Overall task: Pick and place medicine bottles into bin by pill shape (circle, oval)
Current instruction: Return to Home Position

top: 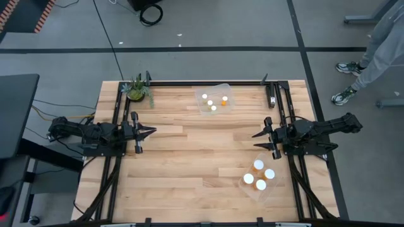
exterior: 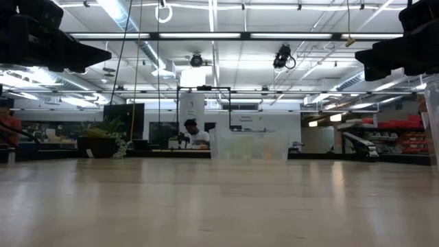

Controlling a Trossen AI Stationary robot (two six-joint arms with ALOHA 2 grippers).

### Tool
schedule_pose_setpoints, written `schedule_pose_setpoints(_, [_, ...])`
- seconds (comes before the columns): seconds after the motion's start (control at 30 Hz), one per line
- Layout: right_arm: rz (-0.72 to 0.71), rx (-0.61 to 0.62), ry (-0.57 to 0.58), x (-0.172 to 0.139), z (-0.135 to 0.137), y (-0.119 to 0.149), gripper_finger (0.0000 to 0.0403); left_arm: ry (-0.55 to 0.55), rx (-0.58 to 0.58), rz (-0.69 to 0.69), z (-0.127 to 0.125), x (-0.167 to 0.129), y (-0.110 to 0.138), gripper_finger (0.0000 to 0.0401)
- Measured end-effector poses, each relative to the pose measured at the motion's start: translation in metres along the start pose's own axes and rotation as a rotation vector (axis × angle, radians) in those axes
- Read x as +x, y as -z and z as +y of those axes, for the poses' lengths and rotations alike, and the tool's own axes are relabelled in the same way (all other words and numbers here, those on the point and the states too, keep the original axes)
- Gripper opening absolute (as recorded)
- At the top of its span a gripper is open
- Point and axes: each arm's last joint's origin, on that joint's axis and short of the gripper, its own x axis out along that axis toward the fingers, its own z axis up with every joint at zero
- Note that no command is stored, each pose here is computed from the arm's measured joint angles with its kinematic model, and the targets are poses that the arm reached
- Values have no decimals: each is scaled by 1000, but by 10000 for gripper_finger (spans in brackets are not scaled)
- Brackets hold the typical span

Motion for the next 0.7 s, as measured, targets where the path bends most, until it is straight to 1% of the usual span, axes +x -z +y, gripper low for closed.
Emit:
schedule_pose_setpoints(0.17, [0,0,0,0,0,0,172,0,-1,0,0,0,0,40])
schedule_pose_setpoints(0.5, [0,0,0,0,0,0,172,0,0,0,0,0,0,28])
schedule_pose_setpoints(0.7, [0,0,0,0,0,0,172,0,0,0,0,0,0,36])
